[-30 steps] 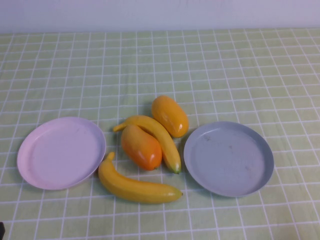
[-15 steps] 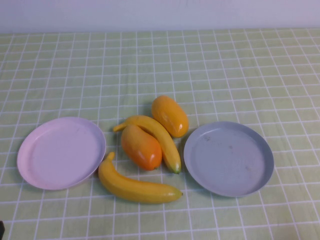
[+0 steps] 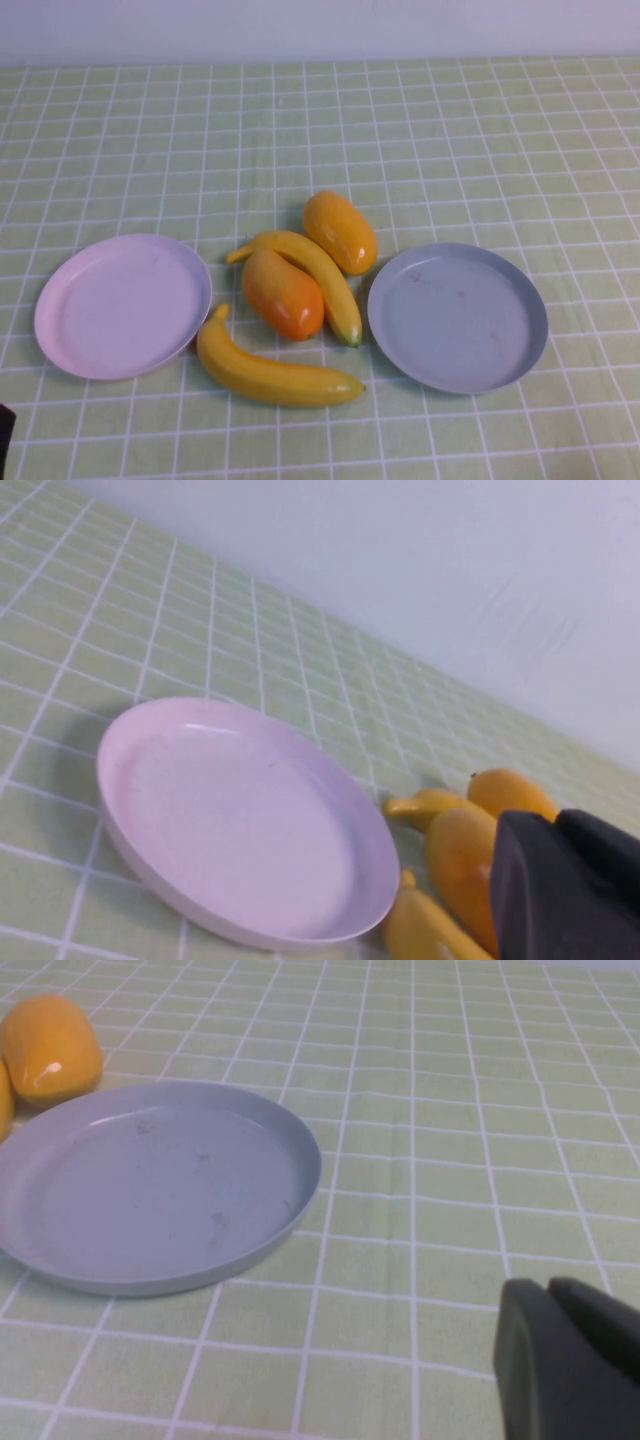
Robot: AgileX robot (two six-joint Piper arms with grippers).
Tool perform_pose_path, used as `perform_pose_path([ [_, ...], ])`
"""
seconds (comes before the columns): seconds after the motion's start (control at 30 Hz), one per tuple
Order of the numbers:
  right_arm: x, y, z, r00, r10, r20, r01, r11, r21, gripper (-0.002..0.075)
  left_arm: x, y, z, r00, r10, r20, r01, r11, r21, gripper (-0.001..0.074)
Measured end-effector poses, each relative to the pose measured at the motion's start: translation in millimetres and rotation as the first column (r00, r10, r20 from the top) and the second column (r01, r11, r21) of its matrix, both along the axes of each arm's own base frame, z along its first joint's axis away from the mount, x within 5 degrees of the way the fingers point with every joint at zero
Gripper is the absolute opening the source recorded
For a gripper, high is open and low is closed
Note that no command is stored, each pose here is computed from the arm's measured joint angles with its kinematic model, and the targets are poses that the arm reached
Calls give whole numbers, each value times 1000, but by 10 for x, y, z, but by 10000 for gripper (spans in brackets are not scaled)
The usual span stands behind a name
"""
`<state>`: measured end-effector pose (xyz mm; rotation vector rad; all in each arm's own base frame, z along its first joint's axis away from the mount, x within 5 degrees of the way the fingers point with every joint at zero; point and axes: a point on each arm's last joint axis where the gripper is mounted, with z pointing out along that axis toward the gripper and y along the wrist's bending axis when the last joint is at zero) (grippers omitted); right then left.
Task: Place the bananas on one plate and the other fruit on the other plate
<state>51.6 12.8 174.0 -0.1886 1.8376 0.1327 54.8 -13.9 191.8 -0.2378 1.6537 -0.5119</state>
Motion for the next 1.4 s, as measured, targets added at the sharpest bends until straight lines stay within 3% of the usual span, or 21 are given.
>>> perform_pose_path([
  [0.17, 0, 0, 0, 1000, 0, 0, 0, 1000, 0, -15, 4, 11, 47, 999, 21, 25, -17, 991, -133, 3],
  [0.47, 0, 0, 0, 1000, 0, 0, 0, 1000, 0, -15, 6, 16, 59, 999, 28, 29, -23, 983, -180, 2],
  [0.6, 0, 0, 0, 1000, 0, 0, 0, 1000, 0, -15, 36, -37, 198, 999, -25, -47, 15, 981, -191, 1],
  [0.8, 0, 0, 0, 1000, 0, 0, 0, 1000, 0, -16, 221, -185, 548, 949, -171, -265, 155, 985, -79, 0],
  [0.93, 0, 0, 0, 1000, 0, 0, 0, 1000, 0, -15, 459, -300, 809, 869, -284, -405, 337, 939, 65, 0],
  [1.07, 0, 0, 0, 1000, 1, 0, -1, 1000, -2, -15, 747, -410, 960, 742, -404, -536, 575, 794, 198, 0],
  [1.23, 0, 0, 0, 1000, 1, 0, -1, 1000, -2, -15, 1169, -514, 1094, 576, -535, -618, 812, 457, 362, 0],
  [1.27, 0, 0, 0, 1000, 1, 0, -1, 1000, -2, -15, 1219, -524, 1099, 554, -548, -627, 831, 415, 371, 0],
  [1.4, 0, 0, 0, 1000, 1, 0, -1, 1000, -2, -15, 1586, -629, 1122, 453, -609, -651, 872, 151, 466, 0],
])
